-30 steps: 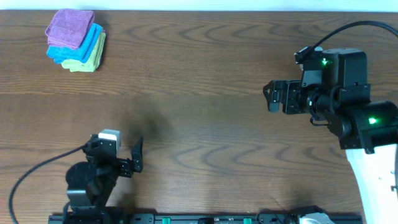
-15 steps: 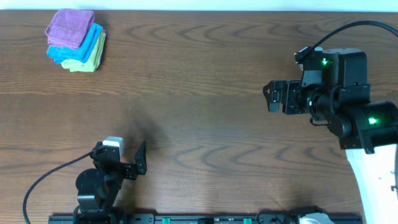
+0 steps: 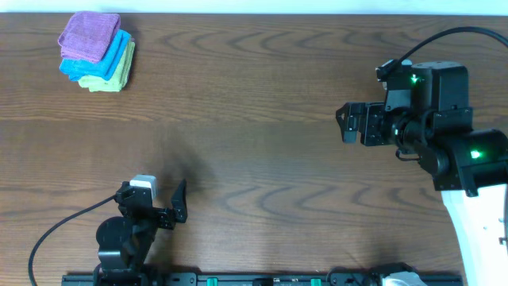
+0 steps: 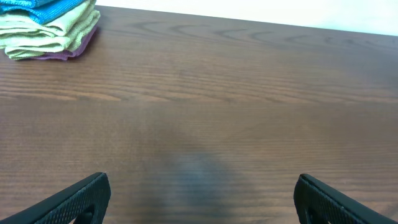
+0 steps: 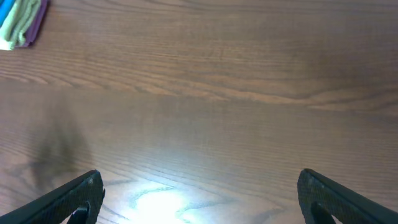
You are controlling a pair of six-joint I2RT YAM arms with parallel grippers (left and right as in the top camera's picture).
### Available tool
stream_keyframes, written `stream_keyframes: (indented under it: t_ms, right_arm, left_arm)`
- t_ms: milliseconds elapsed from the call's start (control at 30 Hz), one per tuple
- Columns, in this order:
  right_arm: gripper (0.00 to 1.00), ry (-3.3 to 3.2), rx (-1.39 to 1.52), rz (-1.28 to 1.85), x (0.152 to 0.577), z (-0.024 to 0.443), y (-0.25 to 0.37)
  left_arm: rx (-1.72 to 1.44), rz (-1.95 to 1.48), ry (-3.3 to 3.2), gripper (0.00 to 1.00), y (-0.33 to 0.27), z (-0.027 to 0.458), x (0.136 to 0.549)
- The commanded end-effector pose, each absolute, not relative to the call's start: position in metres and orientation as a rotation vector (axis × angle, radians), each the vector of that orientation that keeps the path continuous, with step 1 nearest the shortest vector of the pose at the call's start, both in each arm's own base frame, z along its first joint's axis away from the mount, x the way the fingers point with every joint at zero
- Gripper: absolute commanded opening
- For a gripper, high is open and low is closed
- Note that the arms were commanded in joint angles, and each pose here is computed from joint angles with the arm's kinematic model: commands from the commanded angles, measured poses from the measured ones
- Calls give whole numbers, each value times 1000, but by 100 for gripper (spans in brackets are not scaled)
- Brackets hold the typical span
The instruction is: Fold the cloth
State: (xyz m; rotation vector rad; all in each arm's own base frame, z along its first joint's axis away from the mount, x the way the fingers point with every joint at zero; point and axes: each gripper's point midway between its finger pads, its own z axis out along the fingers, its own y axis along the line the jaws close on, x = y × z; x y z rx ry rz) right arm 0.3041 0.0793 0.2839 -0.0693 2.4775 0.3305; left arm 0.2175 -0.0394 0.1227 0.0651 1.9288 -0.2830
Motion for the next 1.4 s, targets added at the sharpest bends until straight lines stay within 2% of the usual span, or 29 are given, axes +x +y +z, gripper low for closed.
stream_keyframes:
  t_ms: [0, 333, 467, 667, 833, 1167, 1367]
  right_arm:
    - [99, 2468, -95, 322, 304, 287, 81]
    - [99, 2472, -96, 318, 303, 286, 80]
    - [99, 2394, -57, 117, 282, 304, 48]
    - [99, 2176, 25, 43, 239, 309, 20]
    - [99, 2059, 68, 42, 222, 273, 9]
    - [99, 2013, 130, 76, 216, 159, 6]
    - [99, 1989, 157, 97, 218, 124, 6]
  left_arm:
    - [59, -290, 1945, 95, -40, 114, 217]
    - [59, -290, 1945, 95, -40, 114, 217]
    - [59, -290, 1944, 95, -40, 114, 217]
    - [59, -290, 1945, 95, -40, 114, 217]
    - [59, -290, 1945, 95, -40, 114, 217]
    - [59, -290, 1945, 95, -40, 114, 217]
    - [59, -290, 1945, 95, -40, 114, 217]
